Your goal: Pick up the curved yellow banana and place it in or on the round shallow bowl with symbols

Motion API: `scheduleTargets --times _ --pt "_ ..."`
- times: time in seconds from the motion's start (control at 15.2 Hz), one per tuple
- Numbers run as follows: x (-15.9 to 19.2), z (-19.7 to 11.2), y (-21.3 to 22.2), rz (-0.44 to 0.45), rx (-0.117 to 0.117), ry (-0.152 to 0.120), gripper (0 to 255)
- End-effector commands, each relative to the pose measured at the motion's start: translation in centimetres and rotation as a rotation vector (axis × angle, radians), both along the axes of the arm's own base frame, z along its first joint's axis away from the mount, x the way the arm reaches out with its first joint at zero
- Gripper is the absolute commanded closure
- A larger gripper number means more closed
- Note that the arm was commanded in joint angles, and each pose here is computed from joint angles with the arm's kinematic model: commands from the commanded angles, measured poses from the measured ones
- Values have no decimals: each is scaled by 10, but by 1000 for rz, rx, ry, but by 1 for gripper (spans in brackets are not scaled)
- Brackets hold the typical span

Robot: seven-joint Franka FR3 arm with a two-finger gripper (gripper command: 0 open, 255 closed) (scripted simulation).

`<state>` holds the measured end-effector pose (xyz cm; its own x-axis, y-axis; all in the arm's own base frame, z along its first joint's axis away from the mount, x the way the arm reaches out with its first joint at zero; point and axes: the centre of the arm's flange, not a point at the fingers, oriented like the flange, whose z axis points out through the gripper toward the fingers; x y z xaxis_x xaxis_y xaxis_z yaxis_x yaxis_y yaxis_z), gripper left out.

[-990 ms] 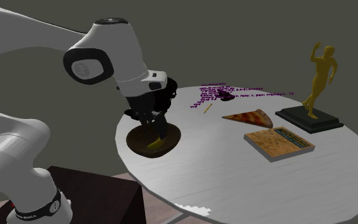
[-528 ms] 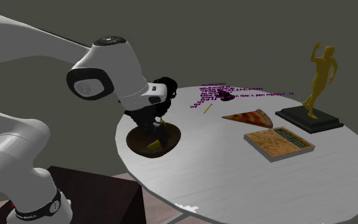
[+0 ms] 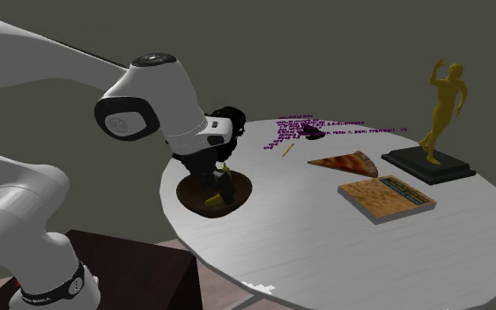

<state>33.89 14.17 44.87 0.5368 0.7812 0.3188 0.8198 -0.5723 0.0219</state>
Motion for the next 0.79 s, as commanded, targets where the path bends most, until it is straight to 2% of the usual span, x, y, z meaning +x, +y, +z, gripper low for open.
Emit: scheduleTargets --times 0.0,0.59,0.73 --pt "0 0 0 0 0 0 255" --pt "0 0 0 0 0 0 255" --pt "0 10 0 0 0 0 255"
